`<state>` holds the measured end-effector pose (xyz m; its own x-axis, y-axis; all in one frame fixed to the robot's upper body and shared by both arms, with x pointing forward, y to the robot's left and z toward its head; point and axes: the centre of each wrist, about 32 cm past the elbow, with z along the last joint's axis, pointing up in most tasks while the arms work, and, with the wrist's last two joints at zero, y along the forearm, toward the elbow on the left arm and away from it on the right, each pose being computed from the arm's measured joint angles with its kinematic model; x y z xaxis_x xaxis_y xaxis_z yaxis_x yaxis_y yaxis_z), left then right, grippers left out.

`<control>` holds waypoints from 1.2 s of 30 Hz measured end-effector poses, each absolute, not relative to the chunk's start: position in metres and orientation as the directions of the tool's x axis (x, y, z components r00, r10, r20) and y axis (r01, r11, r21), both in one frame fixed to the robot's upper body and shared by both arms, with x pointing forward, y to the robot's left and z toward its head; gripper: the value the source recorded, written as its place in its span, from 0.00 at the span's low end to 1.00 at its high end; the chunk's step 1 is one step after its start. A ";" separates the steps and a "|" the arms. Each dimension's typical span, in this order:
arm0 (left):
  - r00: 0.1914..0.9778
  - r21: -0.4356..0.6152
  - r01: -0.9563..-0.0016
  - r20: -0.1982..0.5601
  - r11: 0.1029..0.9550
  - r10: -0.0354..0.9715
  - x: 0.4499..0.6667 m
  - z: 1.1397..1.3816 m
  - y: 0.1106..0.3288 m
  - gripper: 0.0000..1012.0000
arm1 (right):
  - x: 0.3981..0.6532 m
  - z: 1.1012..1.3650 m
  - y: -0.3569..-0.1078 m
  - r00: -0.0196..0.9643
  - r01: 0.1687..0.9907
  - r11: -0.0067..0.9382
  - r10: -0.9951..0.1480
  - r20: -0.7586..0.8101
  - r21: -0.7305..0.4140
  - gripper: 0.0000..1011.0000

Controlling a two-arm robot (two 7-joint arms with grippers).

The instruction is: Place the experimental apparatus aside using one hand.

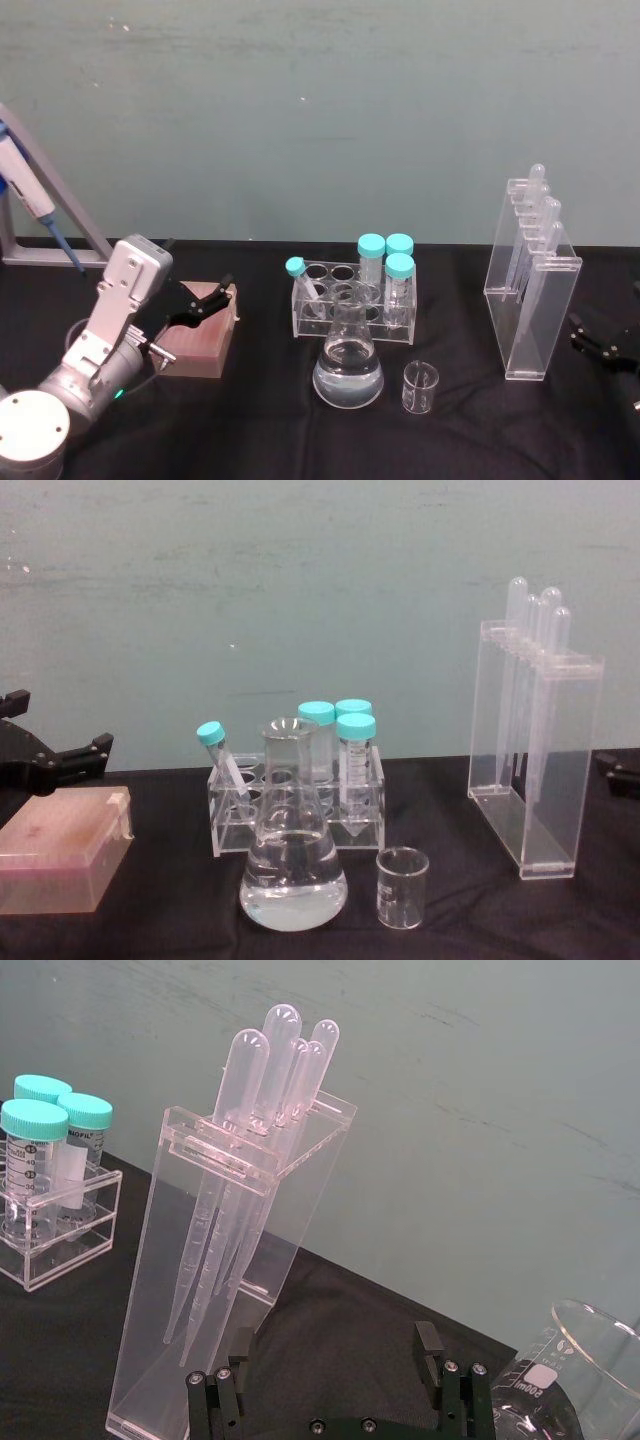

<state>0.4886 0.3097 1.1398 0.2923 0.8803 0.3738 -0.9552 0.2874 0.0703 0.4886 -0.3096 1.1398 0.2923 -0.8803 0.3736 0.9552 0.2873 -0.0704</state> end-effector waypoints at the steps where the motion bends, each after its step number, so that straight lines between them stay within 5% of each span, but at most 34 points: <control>1: 0.292 0.070 -0.955 0.374 0.287 0.880 0.489 1.140 0.310 0.99 | 0.489 1.140 -0.310 0.292 0.955 0.287 -0.880 0.374 -0.070 0.99; 36: 0.292 0.070 -0.955 0.374 0.287 0.880 0.489 1.140 0.310 0.99 | 0.489 1.140 -0.310 0.292 0.955 0.287 -0.880 0.374 -0.070 0.99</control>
